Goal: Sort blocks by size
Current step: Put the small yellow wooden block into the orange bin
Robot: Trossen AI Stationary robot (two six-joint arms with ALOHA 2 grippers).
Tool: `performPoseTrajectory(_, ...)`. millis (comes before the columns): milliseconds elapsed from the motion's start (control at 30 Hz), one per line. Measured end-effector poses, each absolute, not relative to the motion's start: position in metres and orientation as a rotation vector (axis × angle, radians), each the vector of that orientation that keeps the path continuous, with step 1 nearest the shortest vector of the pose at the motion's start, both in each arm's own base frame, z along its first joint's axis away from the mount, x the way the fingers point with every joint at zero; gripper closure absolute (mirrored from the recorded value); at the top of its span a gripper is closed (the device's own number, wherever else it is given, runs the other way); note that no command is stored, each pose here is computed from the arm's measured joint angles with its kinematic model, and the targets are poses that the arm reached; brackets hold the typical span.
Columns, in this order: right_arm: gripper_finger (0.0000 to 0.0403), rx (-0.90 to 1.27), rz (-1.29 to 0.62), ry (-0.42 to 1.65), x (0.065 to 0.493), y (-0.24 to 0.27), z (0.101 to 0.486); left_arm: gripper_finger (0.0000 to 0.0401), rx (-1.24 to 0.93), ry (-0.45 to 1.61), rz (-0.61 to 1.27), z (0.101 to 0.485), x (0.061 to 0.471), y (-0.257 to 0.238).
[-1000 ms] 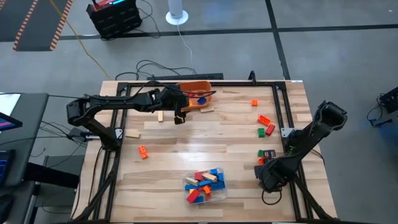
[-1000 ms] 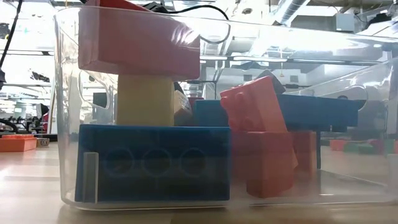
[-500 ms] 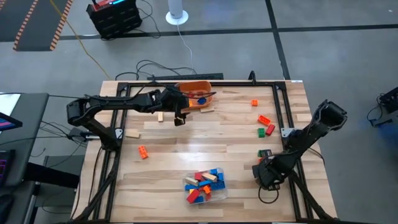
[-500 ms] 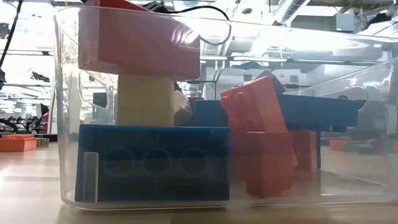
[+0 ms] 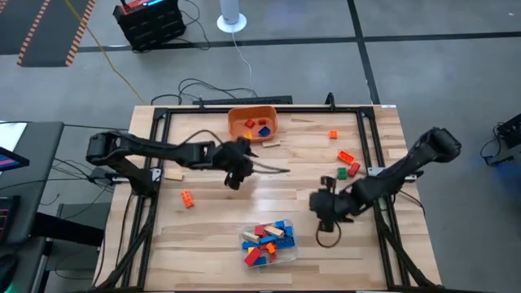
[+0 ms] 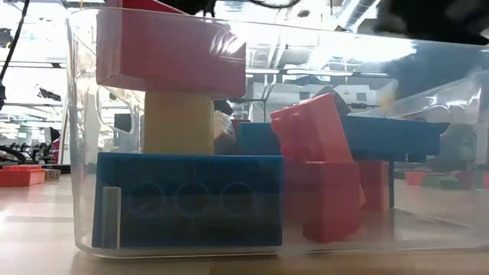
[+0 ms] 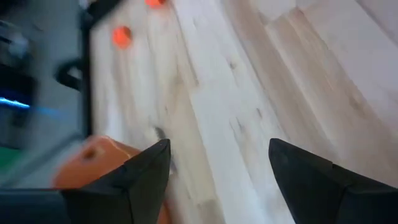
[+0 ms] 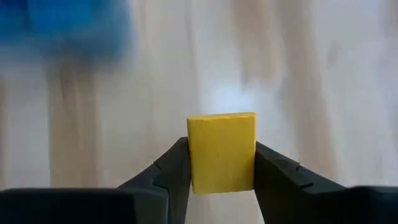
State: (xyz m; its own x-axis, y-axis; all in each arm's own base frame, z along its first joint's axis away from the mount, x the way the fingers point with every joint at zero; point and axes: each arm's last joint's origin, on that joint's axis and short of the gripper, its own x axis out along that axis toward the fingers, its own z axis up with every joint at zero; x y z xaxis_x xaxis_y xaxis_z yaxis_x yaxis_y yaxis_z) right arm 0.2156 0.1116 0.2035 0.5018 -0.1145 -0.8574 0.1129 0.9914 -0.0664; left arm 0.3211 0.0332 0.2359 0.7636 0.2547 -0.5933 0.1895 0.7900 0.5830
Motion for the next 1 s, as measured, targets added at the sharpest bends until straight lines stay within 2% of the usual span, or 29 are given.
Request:
performPoseTrajectory(267, 0.0243, 0.008, -0.087, 0.595, 0.267, 0.076, 0.238, 0.0156, 0.847, 0.555, 0.078, 0.236, 0.335, -0.003)
performPoseTrajectory(500, 0.0226, 0.075, -0.028, 0.393, 0.291, 0.049, 0.251, 0.0156, 0.916, 0.405, 0.128, 0.250, 0.340, -0.018)
performPoseTrajectory(733, 0.0239, 0.110, 0.055, 0.348, 0.294, 0.041, 0.256, 0.0156, 1.118, 0.336, 0.069, 0.256, 0.341, -0.033)
performPoseTrajectory(1000, 0.0229, 0.135, 0.093, 0.360, 0.295, 0.034, 0.255, 0.0156, 1.174, 0.222, -0.053, 0.259, 0.342, -0.039)
